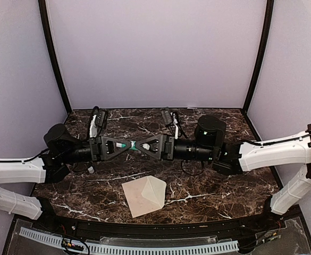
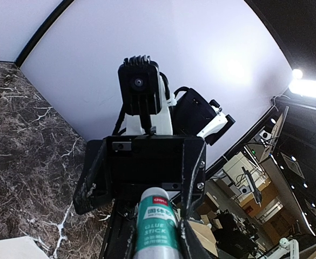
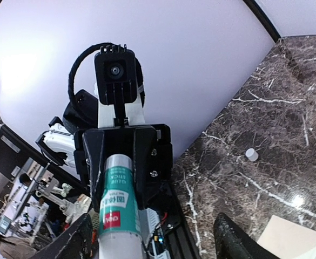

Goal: Place the letter into the envelope and seal it
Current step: Adjust the solid glue.

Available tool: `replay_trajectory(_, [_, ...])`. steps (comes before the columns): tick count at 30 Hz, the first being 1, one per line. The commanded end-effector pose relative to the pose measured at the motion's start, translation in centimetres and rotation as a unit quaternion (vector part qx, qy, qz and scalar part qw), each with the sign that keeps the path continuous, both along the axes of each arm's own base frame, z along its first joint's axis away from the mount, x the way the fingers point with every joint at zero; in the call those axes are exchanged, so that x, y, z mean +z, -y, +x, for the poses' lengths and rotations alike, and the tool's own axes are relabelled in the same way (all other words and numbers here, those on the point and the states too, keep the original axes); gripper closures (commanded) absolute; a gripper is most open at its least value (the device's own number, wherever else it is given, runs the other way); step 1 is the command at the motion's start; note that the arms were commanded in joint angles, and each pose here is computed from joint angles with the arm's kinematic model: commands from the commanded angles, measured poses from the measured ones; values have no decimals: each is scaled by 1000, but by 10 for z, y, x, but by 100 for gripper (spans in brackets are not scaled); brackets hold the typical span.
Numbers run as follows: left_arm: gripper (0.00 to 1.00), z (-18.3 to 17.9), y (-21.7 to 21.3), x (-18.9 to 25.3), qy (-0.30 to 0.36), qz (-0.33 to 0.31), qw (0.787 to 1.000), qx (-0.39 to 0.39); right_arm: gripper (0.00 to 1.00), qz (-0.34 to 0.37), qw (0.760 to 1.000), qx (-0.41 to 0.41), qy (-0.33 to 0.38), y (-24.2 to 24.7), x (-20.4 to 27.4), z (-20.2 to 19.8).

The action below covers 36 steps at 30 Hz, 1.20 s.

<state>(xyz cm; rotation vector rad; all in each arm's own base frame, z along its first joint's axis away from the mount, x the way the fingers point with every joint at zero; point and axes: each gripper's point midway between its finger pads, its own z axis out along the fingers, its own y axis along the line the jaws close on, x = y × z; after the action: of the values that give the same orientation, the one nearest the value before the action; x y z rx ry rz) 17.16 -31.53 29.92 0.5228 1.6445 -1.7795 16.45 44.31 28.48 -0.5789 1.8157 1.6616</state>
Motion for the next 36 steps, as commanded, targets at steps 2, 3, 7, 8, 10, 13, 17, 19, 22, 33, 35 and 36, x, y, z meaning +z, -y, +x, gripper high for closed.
replay_trajectory(2, [100, -10, 4, 22, 29, -26, 999, -22, 44, 52, 998, 33, 23, -10, 34, -13])
replay_trajectory(3, [100, -9, 5, 22, 29, -25, 999, -21, 50, 54, 998, 36, 24, -10, 36, -14])
replay_trajectory(7, [100, -8, 5, 21, 27, -25, 999, -17, 63, 54, 997, 45, 22, -11, 35, -18])
replay_trajectory(8, [100, -7, 5, 21, 27, -25, 999, -15, 65, 53, 997, 47, 19, -11, 34, -19])
replay_trajectory(10, [100, -6, 5, 20, 26, -25, 999, -11, 66, 53, 997, 50, 17, -10, 33, -21])
replay_trajectory(13, [100, -4, 5, 19, 24, -25, 999, -6, 68, 55, 997, 52, 14, -9, 32, -22])
replay_trajectory(17, [100, -4, 6, 17, 21, -21, 1000, -9, 79, 57, 997, 50, 15, -6, 33, -23])
replay_trajectory(19, [100, -4, 7, 15, 18, -17, 1000, -11, 84, 57, 997, 49, 17, -5, 34, -23])
replay_trajectory(22, [94, -5, 7, 10, 18, -7, 1000, -12, 90, 53, 997, 45, 18, -4, 33, -22])
replay_trajectory(33, [10, 9, -13, -29, 28, 169, 985, 36, 92, -134, 988, 71, 32, 27, -23, -15])
replay_trajectory(35, [9, 4, -12, -35, 45, 204, 978, 10, 92, -168, 981, 91, 26, 38, -34, -18])
replay_trajectory(36, [9, -4, -11, -49, 29, 227, 973, -23, 92, -174, 979, 107, 24, 40, -36, -21])
